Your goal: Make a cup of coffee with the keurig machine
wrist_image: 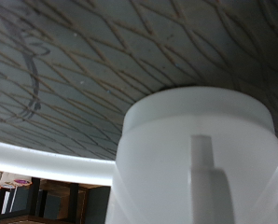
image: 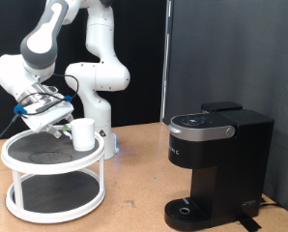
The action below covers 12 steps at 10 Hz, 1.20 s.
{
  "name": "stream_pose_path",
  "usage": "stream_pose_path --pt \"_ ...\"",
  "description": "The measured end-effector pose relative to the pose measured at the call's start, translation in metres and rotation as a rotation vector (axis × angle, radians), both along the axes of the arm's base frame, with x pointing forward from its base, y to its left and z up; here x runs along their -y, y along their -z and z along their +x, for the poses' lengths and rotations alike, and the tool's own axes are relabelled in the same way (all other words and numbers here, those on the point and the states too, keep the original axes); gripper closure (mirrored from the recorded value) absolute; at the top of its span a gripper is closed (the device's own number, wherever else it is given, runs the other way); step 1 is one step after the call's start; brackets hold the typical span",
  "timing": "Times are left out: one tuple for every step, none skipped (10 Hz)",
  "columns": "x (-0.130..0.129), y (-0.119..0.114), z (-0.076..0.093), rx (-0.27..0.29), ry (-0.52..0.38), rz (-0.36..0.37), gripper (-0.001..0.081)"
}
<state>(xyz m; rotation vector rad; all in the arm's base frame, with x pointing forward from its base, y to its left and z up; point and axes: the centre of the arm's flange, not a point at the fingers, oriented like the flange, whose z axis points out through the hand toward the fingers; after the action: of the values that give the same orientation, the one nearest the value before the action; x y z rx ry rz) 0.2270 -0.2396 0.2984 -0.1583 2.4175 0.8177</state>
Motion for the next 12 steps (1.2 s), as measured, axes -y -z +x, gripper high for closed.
stream_pose_path --pt "0.0001 0.002 0.0001 0.001 0.002 0.002 0.0072" --pt "0.0 0.004 0.0004 0.004 0.004 0.006 0.0072" --pt "-0.0001 0.0054 0.0006 0.008 0.005 0.008 0.0072" --pt "-0.0001 0.0061 0.0007 0.01 0.006 0.009 0.0072" --pt "-0.0001 0.0061 0.0008 0.012 0.005 0.009 0.0198" --pt "-0.0001 0.006 0.0009 0.017 0.003 0.007 0.0336" --pt "-0.0001 0.0059 0.001 0.023 0.001 0.005 0.0336" --pt "-0.0001 0.0059 0.0011 0.025 0.0 0.004 0.0472" --pt "-0.0002 0.0059 0.0011 0.026 0.0 0.004 0.0472" --pt "-0.0003 0.0059 0.0011 0.027 -0.001 0.004 0.0661" --pt "-0.0004 0.0058 0.0012 0.027 -0.002 0.005 0.0759" --pt "-0.0004 0.0058 0.0012 0.027 -0.002 0.005 0.0759"
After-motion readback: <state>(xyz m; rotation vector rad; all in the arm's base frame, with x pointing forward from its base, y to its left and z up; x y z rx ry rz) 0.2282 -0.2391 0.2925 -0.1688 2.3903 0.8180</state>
